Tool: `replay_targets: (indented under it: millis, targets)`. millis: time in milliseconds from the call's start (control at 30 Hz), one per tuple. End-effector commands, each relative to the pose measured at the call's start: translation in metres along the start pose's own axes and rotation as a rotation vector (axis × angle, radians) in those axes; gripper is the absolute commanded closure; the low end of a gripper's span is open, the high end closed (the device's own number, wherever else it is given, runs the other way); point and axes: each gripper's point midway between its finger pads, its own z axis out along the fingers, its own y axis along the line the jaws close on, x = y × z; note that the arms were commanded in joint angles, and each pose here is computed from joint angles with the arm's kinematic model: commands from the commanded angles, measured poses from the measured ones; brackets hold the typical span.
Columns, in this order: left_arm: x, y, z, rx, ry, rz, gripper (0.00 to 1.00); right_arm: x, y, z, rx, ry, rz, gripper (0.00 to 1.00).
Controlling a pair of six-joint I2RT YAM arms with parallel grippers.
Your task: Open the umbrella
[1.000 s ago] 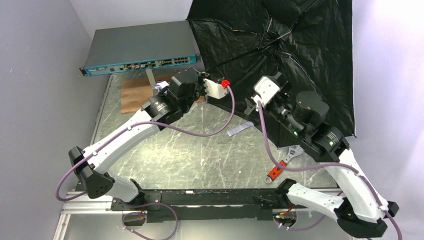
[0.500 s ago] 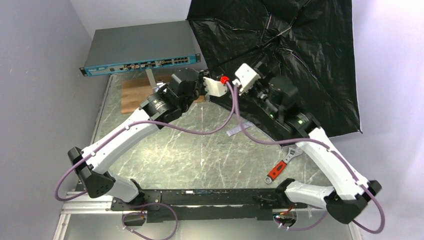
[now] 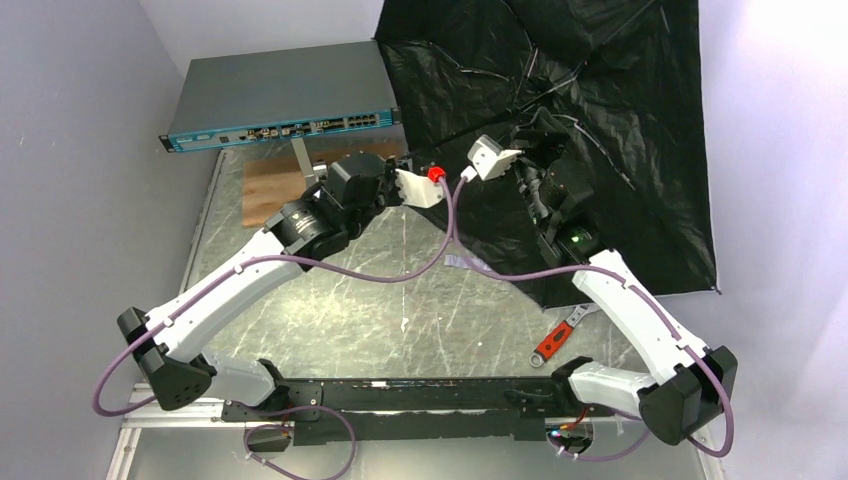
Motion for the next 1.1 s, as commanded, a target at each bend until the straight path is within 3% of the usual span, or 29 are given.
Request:
replay_targets:
  millis: [0,100,300,633,767,1067]
  targets:
    - [-0.043,0.059,-0.032,-0.178,-0.221,-0.234,1.00,-0.007,0.014,-0.010,-0.076,-0.056,-0.045,0.28]
    - [-0.044,0.058,-0.032,-0.173,-0.230,-0.245,1.00,-0.008,0.017,-0.031,-0.115,-0.104,-0.008,0.26]
    - [-0.052,0.051,-0.040,-0.158,-0.318,-0.246,1.00,-0.009,0.030,-0.053,-0.072,-0.205,-0.155,0.25]
    - [-0.056,0.042,-0.042,-0.135,-0.347,-0.245,1.00,-0.015,-0.011,-0.022,0.174,-0.136,-0.275,0.33]
    - [-0.053,0.039,-0.041,-0.127,-0.337,-0.243,1.00,-0.017,-0.019,-0.024,0.206,-0.137,-0.288,0.46]
    - [-0.053,0.033,-0.040,-0.104,-0.343,-0.233,1.00,-0.017,-0.013,-0.031,0.199,-0.131,-0.331,0.46]
